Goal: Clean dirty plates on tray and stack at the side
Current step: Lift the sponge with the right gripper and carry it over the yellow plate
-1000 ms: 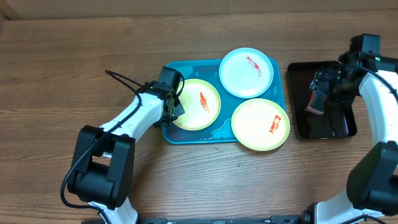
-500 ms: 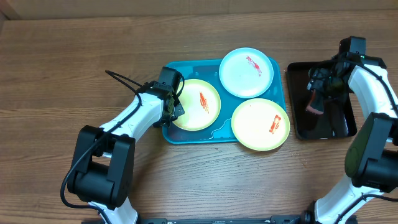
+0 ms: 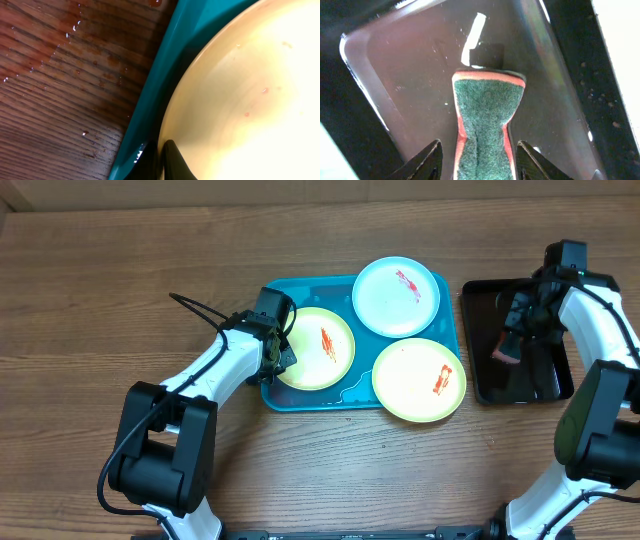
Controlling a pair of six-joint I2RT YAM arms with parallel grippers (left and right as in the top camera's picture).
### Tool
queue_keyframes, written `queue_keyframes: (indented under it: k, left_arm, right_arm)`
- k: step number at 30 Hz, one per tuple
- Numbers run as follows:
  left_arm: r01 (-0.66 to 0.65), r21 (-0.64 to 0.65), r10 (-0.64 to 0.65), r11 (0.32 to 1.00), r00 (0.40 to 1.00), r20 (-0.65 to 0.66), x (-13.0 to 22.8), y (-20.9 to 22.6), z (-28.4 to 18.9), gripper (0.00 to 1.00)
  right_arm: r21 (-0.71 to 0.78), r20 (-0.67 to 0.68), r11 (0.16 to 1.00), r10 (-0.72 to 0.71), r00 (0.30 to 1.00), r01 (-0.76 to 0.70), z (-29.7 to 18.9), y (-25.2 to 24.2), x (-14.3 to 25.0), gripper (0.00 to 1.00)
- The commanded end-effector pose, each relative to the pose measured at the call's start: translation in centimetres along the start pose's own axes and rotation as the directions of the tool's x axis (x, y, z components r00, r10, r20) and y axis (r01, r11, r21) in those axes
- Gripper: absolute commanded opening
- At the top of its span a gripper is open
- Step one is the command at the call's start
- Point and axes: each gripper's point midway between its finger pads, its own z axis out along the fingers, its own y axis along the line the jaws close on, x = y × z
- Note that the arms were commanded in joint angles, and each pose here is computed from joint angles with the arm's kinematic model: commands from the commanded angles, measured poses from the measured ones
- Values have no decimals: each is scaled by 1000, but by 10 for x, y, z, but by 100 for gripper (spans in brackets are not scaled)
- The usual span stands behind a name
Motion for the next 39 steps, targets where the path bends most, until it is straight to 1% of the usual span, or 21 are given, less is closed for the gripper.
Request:
queue_keyframes:
  k: [1, 4, 9, 15, 25, 30, 33, 37, 39]
  left_arm:
    - [-14, -36, 14, 999, 1000, -20, 4, 9, 7, 4]
    - [-14, -37, 14, 999, 1000, -21, 5, 9, 7, 4]
    - [-14, -37, 14, 999, 1000, -21, 5, 9, 7, 4]
    - [-14, -37, 14, 999, 1000, -21, 4, 9, 7, 4]
    - [-14, -38, 14, 999, 1000, -20, 4, 9, 7, 4]
    - [-14, -39, 14, 999, 1000, -20, 4, 10, 7, 4]
    - [-14, -38, 14, 999, 1000, -20, 4, 9, 7, 4]
    - [-14, -39, 14, 999, 1000, -20, 4, 10, 7, 4]
    - [-14, -38, 14, 999, 1000, -20, 4, 9, 7, 4]
  right_arm:
    - [20, -14, 1000, -13, 1000, 13, 7, -6, 5, 47]
    - [19, -9, 1000, -13, 1000, 13, 7, -6, 4, 43]
    - [19, -6, 1000, -13, 1000, 13, 12, -6, 6, 39]
    - [21, -22, 1000, -13, 1000, 14, 22, -8, 17, 38]
    - [16, 13, 1000, -13, 1000, 12, 28, -7, 12, 37]
    - [15, 14, 1000, -13, 1000, 12, 35, -8, 17, 36]
    - [15, 14, 1000, -12, 1000, 12, 35, -8, 17, 26]
    - [16, 12, 1000, -12, 1000, 12, 30, -7, 14, 10]
    - [16, 8, 1000, -12, 1000, 12, 23, -6, 11, 5]
